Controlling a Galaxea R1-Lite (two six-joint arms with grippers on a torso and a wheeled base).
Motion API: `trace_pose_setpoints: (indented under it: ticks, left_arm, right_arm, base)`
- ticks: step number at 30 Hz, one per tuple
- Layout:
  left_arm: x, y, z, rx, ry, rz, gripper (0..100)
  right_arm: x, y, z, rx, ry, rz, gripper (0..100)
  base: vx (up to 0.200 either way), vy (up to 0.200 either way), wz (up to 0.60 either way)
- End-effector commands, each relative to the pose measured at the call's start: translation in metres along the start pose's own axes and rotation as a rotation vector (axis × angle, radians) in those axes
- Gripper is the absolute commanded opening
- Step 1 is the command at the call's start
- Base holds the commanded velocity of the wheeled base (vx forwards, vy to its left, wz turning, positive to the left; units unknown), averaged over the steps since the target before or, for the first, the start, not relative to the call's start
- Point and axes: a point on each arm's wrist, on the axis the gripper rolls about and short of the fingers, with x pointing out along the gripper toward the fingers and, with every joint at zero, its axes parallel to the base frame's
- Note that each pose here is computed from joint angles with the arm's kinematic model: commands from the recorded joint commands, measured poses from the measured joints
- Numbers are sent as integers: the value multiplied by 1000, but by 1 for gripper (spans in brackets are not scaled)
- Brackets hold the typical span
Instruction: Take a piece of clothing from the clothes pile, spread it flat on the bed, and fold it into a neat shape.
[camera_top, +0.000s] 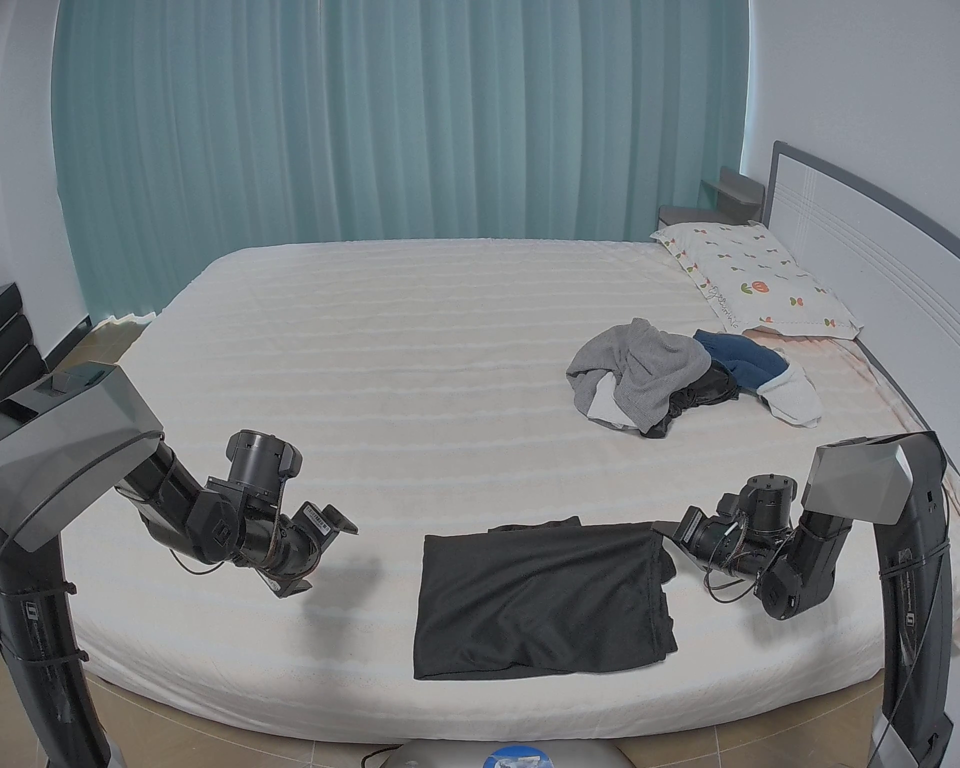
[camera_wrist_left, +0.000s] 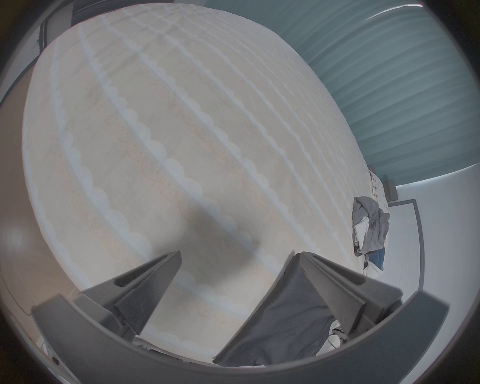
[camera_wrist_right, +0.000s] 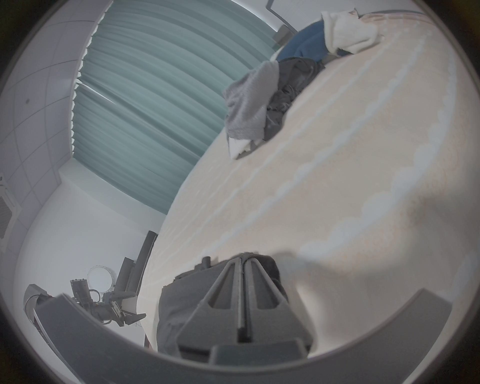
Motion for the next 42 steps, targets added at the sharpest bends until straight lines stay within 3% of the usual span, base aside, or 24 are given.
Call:
trace_pose_setpoints:
  ticks: [1,6,11,16,20,22,28,36,42]
  left_arm:
    - [0,0,0,0,0,0,100]
    - [1,0,-1,2,-8,8,100]
    - [1,0,-2,3,-9,11,100]
    - [1,0,-2,3,-11,11,100]
    - [2,0,-2,3,-12,13,100]
    - [2,-1,-2,4,-13,11,100]
    - [3,0,-2,6,-11,14,100]
    - [3,0,-2,18,-11,14,100]
    - [3,0,-2,18,-11,14,100]
  right_arm:
    - [0,2,1,-5,-8,9,100]
    - [-9,13,4,-26,-37,45,100]
    - [-52,40,-7,-57,-8,73,100]
    - [-83,36,-32,-133,95,70,100]
    - [-104,17,-63,-162,238,-14,100]
    - [-112,13,-67,-166,263,-34,100]
    - [-106,20,-59,-188,222,-1,100]
    - [-94,30,-66,-222,236,41,100]
    - [-84,20,-71,-220,236,0,100]
  base:
    - [0,0,0]
    - [0,0,0]
    - [0,0,0]
    - [0,0,0]
    - [-150,0,0]
    - [-200,0,0]
    - [-33,0,0]
    - [0,0,0]
    - [0,0,0]
